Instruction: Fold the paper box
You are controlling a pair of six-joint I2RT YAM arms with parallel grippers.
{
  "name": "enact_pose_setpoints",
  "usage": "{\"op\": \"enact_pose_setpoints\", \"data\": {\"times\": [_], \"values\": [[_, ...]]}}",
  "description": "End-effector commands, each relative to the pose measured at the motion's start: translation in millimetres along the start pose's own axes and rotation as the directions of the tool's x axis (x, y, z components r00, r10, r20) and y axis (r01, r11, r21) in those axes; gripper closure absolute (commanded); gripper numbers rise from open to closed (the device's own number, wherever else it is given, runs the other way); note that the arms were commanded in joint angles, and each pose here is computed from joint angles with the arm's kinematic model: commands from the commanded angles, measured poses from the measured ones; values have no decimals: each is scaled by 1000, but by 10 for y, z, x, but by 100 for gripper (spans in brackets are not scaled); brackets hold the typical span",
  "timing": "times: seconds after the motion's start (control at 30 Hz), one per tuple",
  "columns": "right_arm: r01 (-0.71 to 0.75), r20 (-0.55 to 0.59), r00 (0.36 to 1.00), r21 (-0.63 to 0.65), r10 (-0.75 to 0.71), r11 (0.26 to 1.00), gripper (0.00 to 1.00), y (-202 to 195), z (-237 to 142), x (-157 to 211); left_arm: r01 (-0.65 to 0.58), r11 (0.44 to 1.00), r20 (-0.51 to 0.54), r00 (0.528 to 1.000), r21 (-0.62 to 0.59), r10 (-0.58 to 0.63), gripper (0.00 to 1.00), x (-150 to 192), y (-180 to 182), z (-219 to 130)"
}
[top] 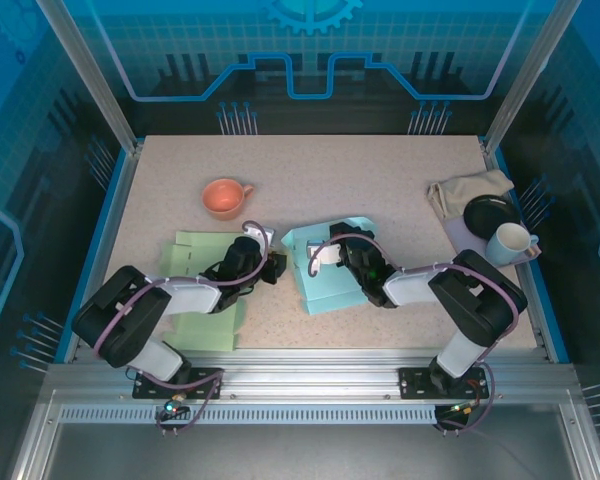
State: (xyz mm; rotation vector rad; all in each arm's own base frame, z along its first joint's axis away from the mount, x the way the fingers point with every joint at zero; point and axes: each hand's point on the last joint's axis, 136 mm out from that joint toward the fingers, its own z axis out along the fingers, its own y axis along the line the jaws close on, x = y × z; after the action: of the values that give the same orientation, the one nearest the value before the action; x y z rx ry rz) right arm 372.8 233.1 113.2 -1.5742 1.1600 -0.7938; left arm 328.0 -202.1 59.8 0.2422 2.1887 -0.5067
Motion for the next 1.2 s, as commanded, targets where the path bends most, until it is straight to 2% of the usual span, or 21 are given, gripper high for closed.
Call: {"op": "enact_pose_setpoints", "data": {"times": [0.0,0.2,0.6,0.8,0.93,1.17], "values": [[-13,25,1000,-11,13,1000,100,47,-4,-36,18,999,66,998,32,-20,64,-225,-80,28],[-18,19,1000,-15,19,1000,100,42,-1,-25,20,998,55,998,51,-23,61,-162,-100,-6],[-11,10,1000,-32,11,999,100,72,20,-17,11,1000,54,998,7,-12,56,-29,16,-274],[-12,12,1000,-39,12,999,100,73,17,-19,-10,998,71,997,67,6,50,-58,-90,-310],[-10,11,1000,-46,11,999,100,81,22,-21,-8,992,50,999,128,2,49,-28,-196,-269],[-9,8,1000,-53,10,999,100,89,28,-15,-6,988,34,999,154,1,48,18,-232,-214]]}}
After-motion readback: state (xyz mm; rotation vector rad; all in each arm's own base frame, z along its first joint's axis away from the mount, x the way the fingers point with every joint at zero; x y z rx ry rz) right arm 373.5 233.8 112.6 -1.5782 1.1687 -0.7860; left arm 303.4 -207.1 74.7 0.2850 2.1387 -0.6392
